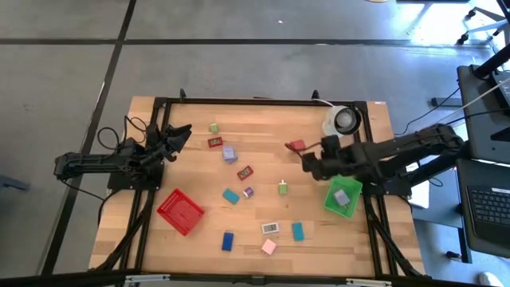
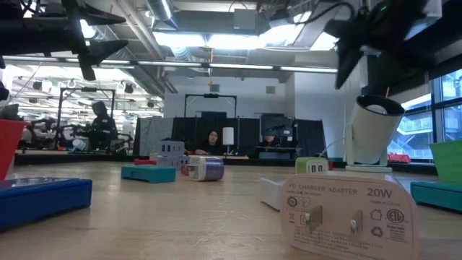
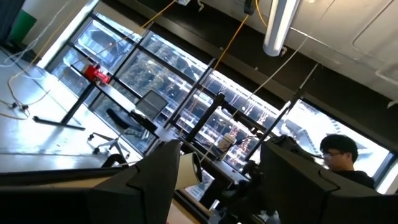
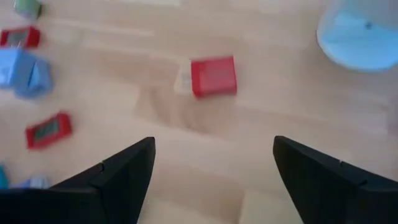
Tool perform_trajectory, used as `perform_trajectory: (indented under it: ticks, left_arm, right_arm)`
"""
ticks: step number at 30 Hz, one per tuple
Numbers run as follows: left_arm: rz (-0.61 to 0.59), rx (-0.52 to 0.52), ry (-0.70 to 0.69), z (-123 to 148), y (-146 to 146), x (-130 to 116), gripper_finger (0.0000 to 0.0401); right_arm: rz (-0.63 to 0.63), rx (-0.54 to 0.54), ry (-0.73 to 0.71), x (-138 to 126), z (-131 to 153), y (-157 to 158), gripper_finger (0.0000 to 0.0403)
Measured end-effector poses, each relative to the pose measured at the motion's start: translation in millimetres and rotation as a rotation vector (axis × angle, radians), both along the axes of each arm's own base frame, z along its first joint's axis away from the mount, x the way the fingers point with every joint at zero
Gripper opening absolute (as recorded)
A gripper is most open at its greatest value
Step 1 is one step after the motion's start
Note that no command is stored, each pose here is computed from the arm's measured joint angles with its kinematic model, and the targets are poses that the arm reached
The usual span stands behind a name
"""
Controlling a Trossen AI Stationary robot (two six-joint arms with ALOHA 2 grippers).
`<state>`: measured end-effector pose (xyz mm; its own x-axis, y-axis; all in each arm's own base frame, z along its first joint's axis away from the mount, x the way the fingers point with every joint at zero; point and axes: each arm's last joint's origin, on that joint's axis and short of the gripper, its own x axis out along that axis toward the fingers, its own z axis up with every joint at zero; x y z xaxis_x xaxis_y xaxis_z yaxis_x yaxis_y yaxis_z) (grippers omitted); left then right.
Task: Pick & Place Office items
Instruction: Put the red power adapter into the green bin
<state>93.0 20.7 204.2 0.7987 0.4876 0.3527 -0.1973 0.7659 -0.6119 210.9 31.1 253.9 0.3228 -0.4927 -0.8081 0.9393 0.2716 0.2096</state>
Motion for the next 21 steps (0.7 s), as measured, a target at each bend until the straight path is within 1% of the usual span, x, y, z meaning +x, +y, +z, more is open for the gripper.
perform_trajectory:
  ticks: [3,6,8,13,16,21]
  left_arm:
    - [-0.001,-0.003,0.006,-1,0,0,0.022]
    - [0.002,-0.005,0.007,-1,0,0,0.022]
    - [0.001,-0.005,0.006,-1,0,0,0.0221]
    - [-0.022,0.003,0.008,-1,-1,1,0.0219]
    - [-0.029,0.006,0.009,-1,-1,1,0.0217]
    - [-0.029,0.006,0.015,-1,-1,1,0.0217]
  right_arm:
    - [0.005,-0.012,-0.007,17,-6,-15,0.0335]
    - [0.055,0.004,0.052,32,-18,-31,0.0345]
    - [0.073,0.009,0.123,38,-28,-43,0.0352]
    - [0.014,0.029,0.241,50,-55,-70,0.0362]
    - [0.014,0.073,0.258,58,-70,-88,0.0362]
    - [0.088,0.125,0.233,74,-92,-110,0.0361]
